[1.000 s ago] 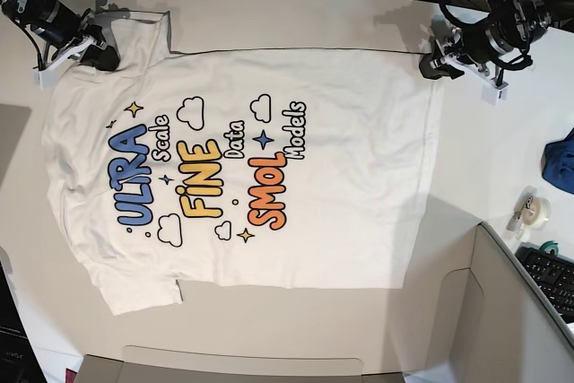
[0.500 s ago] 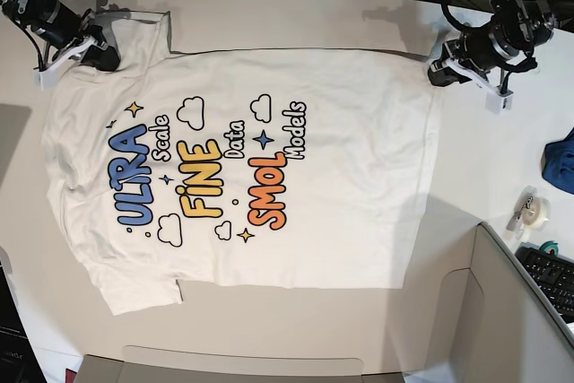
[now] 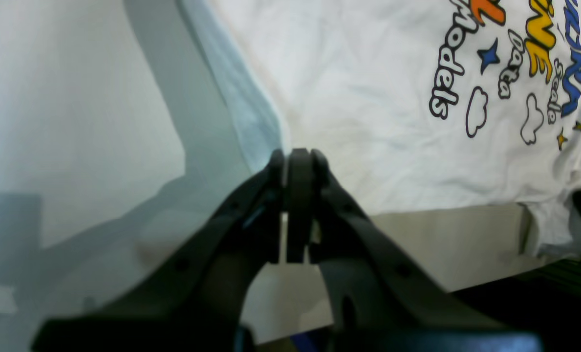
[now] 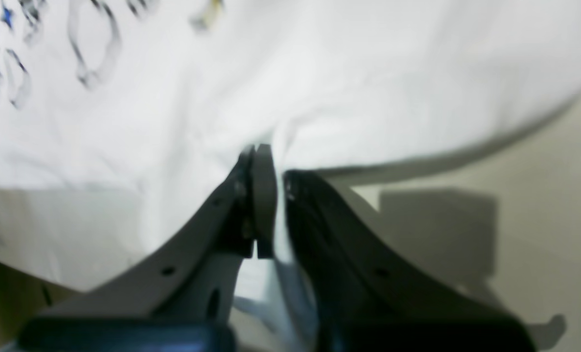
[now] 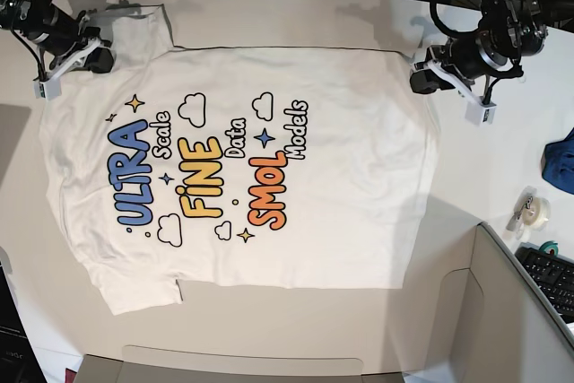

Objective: Layout the t-shirt on the table in an organized manner, then fold the t-shirt properly
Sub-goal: 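Grasp the shirt shoulder corners with both grippers, then lift the shoulder edge with both grippers and fold it over the print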

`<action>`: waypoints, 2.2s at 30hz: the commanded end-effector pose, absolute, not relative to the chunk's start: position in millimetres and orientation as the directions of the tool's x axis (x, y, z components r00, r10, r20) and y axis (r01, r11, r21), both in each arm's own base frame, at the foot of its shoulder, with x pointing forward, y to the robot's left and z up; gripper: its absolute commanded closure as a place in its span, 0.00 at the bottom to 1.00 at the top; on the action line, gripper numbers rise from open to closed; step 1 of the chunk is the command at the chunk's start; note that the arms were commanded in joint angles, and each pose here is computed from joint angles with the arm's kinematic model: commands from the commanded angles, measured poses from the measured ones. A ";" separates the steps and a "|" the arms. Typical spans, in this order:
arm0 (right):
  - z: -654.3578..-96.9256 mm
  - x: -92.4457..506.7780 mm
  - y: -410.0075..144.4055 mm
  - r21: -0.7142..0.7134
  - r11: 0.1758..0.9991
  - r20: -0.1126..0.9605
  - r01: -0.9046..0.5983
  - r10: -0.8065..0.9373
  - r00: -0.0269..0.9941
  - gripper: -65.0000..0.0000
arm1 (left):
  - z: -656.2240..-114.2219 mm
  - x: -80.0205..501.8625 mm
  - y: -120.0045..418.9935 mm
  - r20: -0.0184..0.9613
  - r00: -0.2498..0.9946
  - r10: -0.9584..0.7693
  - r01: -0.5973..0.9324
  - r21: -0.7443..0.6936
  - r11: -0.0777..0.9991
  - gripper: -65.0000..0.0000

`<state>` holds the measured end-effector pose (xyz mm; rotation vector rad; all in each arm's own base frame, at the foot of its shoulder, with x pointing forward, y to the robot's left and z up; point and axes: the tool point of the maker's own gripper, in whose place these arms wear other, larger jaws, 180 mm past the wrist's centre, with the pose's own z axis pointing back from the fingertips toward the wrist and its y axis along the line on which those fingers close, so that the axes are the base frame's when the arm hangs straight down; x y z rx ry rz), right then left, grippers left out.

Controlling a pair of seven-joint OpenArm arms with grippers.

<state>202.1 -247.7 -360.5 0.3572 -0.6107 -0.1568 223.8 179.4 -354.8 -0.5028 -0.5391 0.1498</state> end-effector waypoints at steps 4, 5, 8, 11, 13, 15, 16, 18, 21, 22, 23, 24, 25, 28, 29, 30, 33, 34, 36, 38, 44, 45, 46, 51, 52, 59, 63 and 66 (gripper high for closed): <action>-332.4 236.3 -250.3 0.363 0.932 0.629 -0.008 -0.239 0.740 1.00 | -327.4 254.8 179.2 0.541 0.799 0.263 0.051 -0.495 0.867 1.00; -327.7 242.9 -250.3 0.363 0.932 0.644 -0.015 -0.239 0.727 1.00 | -322.4 260.9 180.1 0.556 0.788 0.265 0.057 -0.494 0.868 1.00; -310.7 265.9 -251.5 0.361 0.932 0.691 -0.036 -0.242 0.681 1.00 | -304.1 283.6 183.6 0.610 0.746 0.267 0.084 -0.484 0.871 1.00; -300.1 285.6 -256.1 0.402 0.915 0.699 0.001 -0.308 0.646 1.00 | -286.4 300.9 188.6 0.656 0.713 0.248 0.115 -0.458 0.881 1.00; -300.0 296.4 -260.3 0.450 0.892 0.678 0.046 -0.375 0.633 1.00 | -280.6 310.1 192.1 0.667 0.699 0.258 0.115 -0.461 0.880 1.00; -304.3 304.7 -264.2 0.493 0.866 0.648 0.085 -0.430 0.628 1.00 | -282.0 319.2 197.0 0.659 0.699 0.280 0.100 -0.477 0.873 1.00; -307.0 307.8 -265.8 0.508 0.855 0.635 0.099 -0.450 0.628 1.00 | -283.6 323.0 200.8 0.652 0.702 0.287 0.091 -0.481 0.872 1.00; -313.6 314.1 -267.6 0.540 0.833 0.607 0.121 -0.485 0.630 1.00 | -289.1 331.4 209.4 0.635 0.709 0.306 0.068 -0.493 0.867 1.00; -321.5 322.2 -276.0 0.543 0.825 0.600 0.157 -0.512 0.615 1.00 | -305.0 339.1 219.1 0.585 0.729 0.357 0.014 -0.533 0.846 1.00; -325.3 322.8 -280.9 0.529 0.830 0.604 0.176 -0.514 0.609 1.00 | -306.0 343.6 221.0 0.582 0.722 0.373 0.005 -0.543 0.840 1.00; -326.1 325.2 -285.6 0.511 0.839 0.616 0.189 -0.510 0.600 1.00 | -307.3 347.3 224.6 0.584 0.716 0.383 -0.004 -0.546 0.838 1.00; -324.6 328.3 -289.3 0.495 0.847 0.628 0.196 -0.505 0.592 1.00 | -309.5 348.7 229.6 0.581 0.714 0.390 -0.015 -0.544 0.839 1.00; -326.4 329.3 -293.0 0.475 0.854 0.631 0.209 -0.497 0.595 1.00 | -313.3 349.4 233.8 0.576 0.711 0.402 -0.030 -0.547 0.836 1.00; -329.4 332.0 -297.4 0.440 0.868 0.634 0.231 -0.483 0.604 1.00 | -322.7 350.9 242.1 0.558 0.710 0.429 -0.063 -0.557 0.828 1.00; -329.8 332.8 -298.6 0.429 0.872 0.637 0.236 -0.477 0.606 1.00 | -321.1 354.6 243.9 0.561 0.707 0.430 -0.062 -0.556 0.829 1.00; -330.9 333.0 -299.5 0.426 0.872 0.635 0.240 -0.477 0.608 1.00 | -321.0 356.6 243.8 0.563 0.709 0.424 -0.059 -0.552 0.832 1.00; -327.5 337.6 -300.5 0.416 0.877 0.643 0.238 -0.470 0.605 1.00 | -330.0 355.9 238.7 0.541 0.736 0.406 -0.056 -0.550 0.834 1.00; -326.5 339.0 -300.7 0.413 0.879 0.646 0.238 -0.467 0.604 1.00 | -332.4 355.3 238.7 0.535 0.741 0.407 -0.060 -0.550 0.833 1.00; -327.5 338.2 -303.1 0.400 0.883 0.646 0.246 -0.462 0.607 1.00 | -336.7 354.8 239.7 0.523 0.744 0.416 -0.072 -0.556 0.828 1.00; -324.5 341.5 -304.8 0.393 0.885 0.654 0.248 -0.459 0.602 1.00 | -335.6 357.4 242.3 0.534 0.730 0.426 -0.075 -0.556 0.828 1.00; -328.9 339.6 -309.8 0.364 0.892 0.649 0.268 -0.450 0.613 1.00 | -334.5 359.1 244.0 0.543 0.721 0.431 -0.077 -0.555 0.828 0.94; -329.4 339.4 -309.9 0.360 0.893 0.649 0.269 -0.447 0.616 1.00 | -334.5 359.1 244.0 0.543 0.721 0.431 -0.077 -0.555 0.828 0.93; -329.9 339.4 -309.7 0.356 0.895 0.648 0.268 -0.443 0.619 1.00 | -334.5 359.1 244.0 0.543 0.721 0.431 -0.077 -0.555 0.828 0.93; -329.5 340.5 -308.2 0.357 0.896 0.649 0.264 -0.441 0.620 0.66 | -337.1 356.5 244.4 0.537 0.725 0.432 -0.082 -0.555 0.828 0.84; -327.6 342.2 -307.8 0.360 0.896 0.652 0.261 -0.442 0.616 0.60 | -337.2 356.5 244.5 0.536 0.724 0.433 -0.083 -0.555 0.827 0.80; -307.0 354.1 -316.5 0.356 0.901 0.692 0.248 -0.432 0.579 0.36 | -336.0 355.4 243.2 0.533 0.726 0.435 -0.081 -0.562 0.823 0.63; -285.9 352.8 -347.0 0.366 0.883 0.724 0.292 -0.468 0.506 0.36 | -329.2 357.1 243.7 0.552 0.717 0.426 -0.067 -0.554 0.830 0.62; -275.1 340.0 -371.0 0.444 0.829 0.725 0.340 -0.556 0.408 0.36 | -323.2 351.0 240.6 0.578 0.712 0.399 -0.042 -0.532 0.845 0.63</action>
